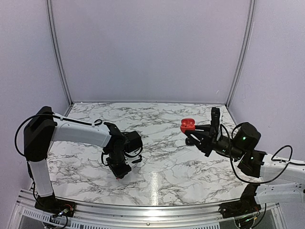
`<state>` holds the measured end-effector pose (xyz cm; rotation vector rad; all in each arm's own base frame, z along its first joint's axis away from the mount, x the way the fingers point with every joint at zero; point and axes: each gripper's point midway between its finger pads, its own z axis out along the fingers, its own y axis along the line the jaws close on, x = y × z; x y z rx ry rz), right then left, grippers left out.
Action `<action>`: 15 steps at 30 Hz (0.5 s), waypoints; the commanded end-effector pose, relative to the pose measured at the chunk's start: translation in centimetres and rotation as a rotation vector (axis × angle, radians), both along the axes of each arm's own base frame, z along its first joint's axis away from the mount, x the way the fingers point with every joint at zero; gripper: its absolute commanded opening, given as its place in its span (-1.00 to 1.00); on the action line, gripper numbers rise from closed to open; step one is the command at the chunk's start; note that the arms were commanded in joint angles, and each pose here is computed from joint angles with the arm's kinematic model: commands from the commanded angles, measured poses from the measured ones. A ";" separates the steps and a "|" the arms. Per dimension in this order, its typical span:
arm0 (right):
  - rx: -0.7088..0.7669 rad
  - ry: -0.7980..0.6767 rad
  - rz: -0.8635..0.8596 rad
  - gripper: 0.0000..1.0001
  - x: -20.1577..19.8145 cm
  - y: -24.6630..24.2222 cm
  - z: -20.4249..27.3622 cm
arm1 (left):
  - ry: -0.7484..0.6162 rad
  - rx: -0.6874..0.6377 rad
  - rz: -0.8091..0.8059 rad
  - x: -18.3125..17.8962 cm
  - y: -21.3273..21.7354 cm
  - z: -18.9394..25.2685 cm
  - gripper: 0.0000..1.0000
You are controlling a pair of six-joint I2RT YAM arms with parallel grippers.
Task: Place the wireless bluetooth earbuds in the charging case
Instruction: Pick up the right earbud from the center of the board.
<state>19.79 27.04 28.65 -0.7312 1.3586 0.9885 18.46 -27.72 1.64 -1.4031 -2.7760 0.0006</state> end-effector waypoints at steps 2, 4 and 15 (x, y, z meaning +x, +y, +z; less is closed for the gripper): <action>0.023 -0.042 0.002 -1.00 0.1 0.1 2.2 | -0.006 0.083 -0.007 0.0 1.7 0.1 -0.71; 0.021 -0.040 0.004 -1.00 0.2 0.2 2.2 | -0.037 0.044 -0.004 0.5 1.1 1.1 -0.73; 0.078 -0.186 -0.031 -1.00 0.2 -0.3 3.1 | -0.472 -0.630 0.044 5.6 -6.3 18.4 -0.81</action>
